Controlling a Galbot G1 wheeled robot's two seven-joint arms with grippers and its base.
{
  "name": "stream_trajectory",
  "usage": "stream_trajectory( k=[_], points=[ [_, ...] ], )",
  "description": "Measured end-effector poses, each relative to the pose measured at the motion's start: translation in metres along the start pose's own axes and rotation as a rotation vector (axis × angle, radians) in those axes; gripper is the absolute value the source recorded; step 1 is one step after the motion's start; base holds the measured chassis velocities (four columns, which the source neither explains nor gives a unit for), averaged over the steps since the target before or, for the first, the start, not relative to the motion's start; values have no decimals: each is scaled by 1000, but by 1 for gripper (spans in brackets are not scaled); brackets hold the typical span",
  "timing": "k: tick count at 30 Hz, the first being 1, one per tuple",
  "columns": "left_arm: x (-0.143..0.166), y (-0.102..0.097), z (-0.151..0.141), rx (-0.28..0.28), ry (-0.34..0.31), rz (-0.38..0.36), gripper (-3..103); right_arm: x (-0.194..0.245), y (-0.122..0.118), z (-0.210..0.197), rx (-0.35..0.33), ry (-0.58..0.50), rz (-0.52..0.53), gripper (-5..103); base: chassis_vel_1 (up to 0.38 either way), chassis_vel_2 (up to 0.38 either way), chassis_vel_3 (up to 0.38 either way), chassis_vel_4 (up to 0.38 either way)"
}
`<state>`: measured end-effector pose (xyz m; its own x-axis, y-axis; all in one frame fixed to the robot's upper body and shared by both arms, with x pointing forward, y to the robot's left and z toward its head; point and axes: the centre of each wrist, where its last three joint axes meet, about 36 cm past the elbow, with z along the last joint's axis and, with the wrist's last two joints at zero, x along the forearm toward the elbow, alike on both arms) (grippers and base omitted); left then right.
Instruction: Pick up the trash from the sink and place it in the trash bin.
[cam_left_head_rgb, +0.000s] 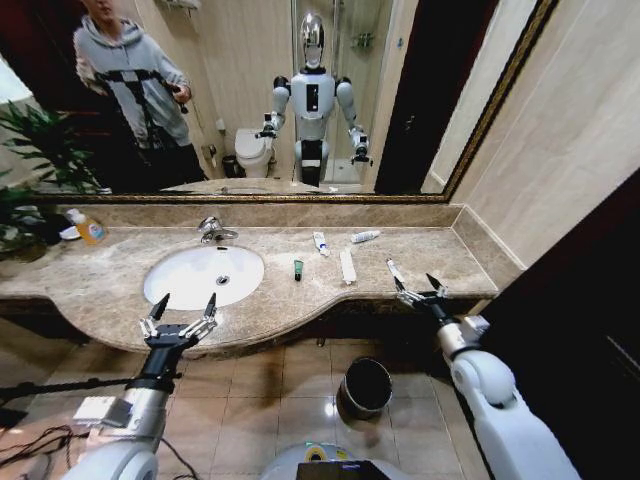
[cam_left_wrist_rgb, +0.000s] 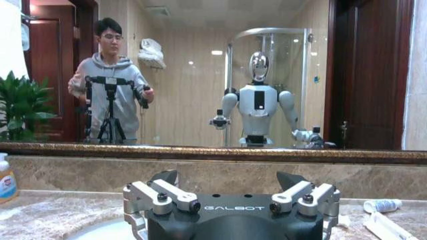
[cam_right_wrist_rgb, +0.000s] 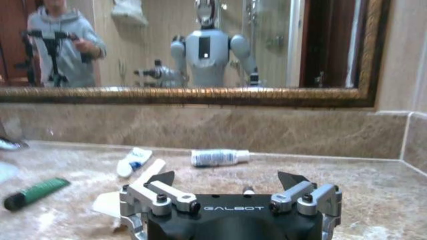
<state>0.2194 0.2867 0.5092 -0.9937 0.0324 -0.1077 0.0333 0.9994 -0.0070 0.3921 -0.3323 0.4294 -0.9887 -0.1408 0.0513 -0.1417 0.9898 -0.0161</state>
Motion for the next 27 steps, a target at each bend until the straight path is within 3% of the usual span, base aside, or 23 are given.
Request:
stream_trajectory(
  k=[11, 16, 27],
  points=[
    [0, 0, 0, 0, 0, 0, 100, -85, -23, 27, 34, 81, 34, 100, 0, 0, 0, 0],
    [0, 0, 0, 0, 0, 0, 100, -100, -31, 43, 33, 113, 41, 102, 0, 0, 0, 0],
    [0, 0, 0, 0, 0, 0, 100, -103, -40, 54, 41, 134, 45, 71, 0, 0, 0, 0]
  ],
)
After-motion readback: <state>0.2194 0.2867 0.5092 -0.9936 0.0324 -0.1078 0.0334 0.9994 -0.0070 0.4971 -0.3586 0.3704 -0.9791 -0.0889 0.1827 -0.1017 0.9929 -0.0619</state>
